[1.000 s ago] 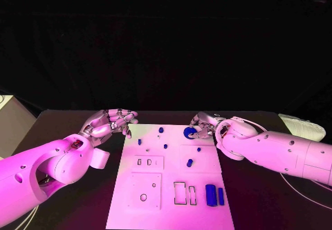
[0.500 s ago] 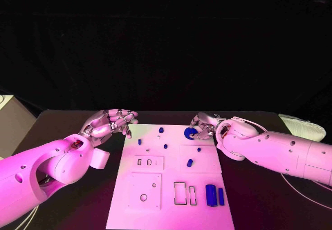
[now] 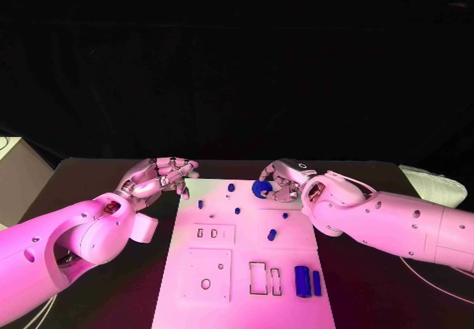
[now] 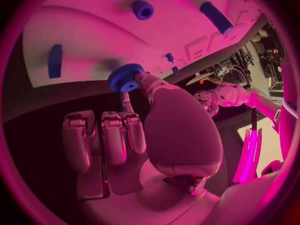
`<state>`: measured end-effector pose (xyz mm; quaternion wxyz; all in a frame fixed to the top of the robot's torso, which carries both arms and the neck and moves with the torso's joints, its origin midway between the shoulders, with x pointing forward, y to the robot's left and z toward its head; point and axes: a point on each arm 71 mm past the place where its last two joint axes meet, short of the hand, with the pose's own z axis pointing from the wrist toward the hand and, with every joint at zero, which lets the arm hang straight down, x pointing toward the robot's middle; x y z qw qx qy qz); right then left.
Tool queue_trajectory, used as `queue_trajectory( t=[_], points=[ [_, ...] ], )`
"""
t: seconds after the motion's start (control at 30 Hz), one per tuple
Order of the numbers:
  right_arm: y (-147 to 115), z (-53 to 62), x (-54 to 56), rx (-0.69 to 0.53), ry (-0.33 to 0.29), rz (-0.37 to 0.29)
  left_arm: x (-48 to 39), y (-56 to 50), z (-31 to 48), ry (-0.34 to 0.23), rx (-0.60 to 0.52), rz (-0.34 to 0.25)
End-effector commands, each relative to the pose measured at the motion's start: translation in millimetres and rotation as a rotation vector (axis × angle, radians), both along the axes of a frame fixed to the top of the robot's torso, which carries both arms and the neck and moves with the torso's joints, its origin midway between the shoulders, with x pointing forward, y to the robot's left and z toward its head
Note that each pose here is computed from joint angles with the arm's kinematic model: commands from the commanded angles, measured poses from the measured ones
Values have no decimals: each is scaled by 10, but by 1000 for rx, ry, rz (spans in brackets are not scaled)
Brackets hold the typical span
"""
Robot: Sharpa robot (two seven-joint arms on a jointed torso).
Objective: Assemble the parts on the task board
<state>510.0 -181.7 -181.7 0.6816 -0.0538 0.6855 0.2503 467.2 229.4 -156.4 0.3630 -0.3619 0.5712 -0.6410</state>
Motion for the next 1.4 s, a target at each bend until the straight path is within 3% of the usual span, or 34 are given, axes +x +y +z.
queue_trajectory(
  t=[0.03, 0.23, 0.63, 1.4],
  points=[
    [141, 88, -82, -16, -122, 62, -8, -28, 12, -8, -9, -23],
    [423, 121, -178, -33, -160, 124, -10, -43, 12, -8, -12, -32],
    [739, 38, -160, -72, -182, 137, -17, -70, 17, -12, -11, -41],
    [969, -167, -159, -106, -181, 152, -18, -93, 18, -13, -11, -47]
  ],
)
